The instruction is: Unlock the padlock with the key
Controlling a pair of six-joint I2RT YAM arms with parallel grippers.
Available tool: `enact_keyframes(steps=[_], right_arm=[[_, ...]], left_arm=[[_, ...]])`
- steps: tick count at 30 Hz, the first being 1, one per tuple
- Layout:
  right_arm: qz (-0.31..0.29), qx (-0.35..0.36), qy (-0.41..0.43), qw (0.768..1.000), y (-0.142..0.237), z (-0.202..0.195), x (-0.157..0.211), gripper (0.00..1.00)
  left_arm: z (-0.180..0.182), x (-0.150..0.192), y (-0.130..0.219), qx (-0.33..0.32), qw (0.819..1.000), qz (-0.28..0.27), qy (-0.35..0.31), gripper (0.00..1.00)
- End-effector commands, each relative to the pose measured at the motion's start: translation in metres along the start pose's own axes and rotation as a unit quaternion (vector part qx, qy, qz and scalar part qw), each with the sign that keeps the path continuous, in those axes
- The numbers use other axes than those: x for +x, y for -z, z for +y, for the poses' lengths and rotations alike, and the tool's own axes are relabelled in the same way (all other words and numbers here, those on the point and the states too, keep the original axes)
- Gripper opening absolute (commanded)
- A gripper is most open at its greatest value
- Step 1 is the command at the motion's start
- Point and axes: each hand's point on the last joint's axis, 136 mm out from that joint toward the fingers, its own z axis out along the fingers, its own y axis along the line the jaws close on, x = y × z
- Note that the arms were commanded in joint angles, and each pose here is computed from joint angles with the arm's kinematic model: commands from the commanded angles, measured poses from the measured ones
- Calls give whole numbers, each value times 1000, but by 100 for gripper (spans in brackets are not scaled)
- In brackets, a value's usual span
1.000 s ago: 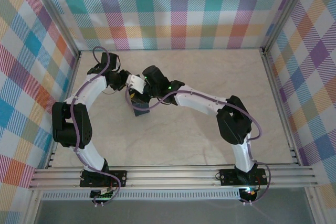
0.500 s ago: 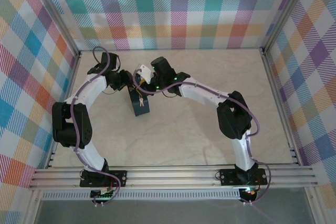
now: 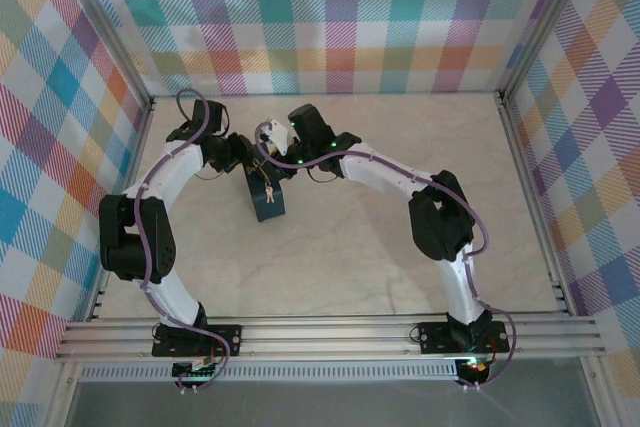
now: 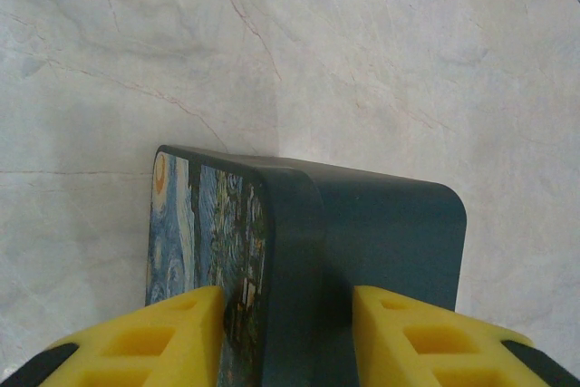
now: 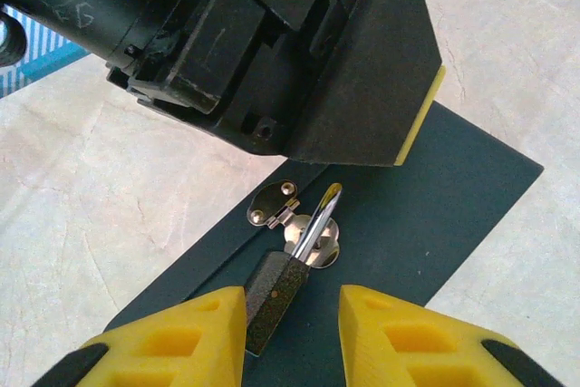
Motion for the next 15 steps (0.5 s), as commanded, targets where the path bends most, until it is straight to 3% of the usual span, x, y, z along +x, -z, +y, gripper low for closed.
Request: enact_keyframes(steps=[1, 10, 15], right_arm=[[1, -20, -15, 1000, -7, 5, -1, 31], [17, -19, -74, 997, -13, -14, 22, 24], [7, -31, -86, 996, -7, -11, 18, 26]], left_arm=[[6, 19, 2, -16, 999, 34, 8, 40], [7, 20, 2, -17, 999, 37, 8, 40], [7, 20, 1, -18, 999, 37, 8, 40]])
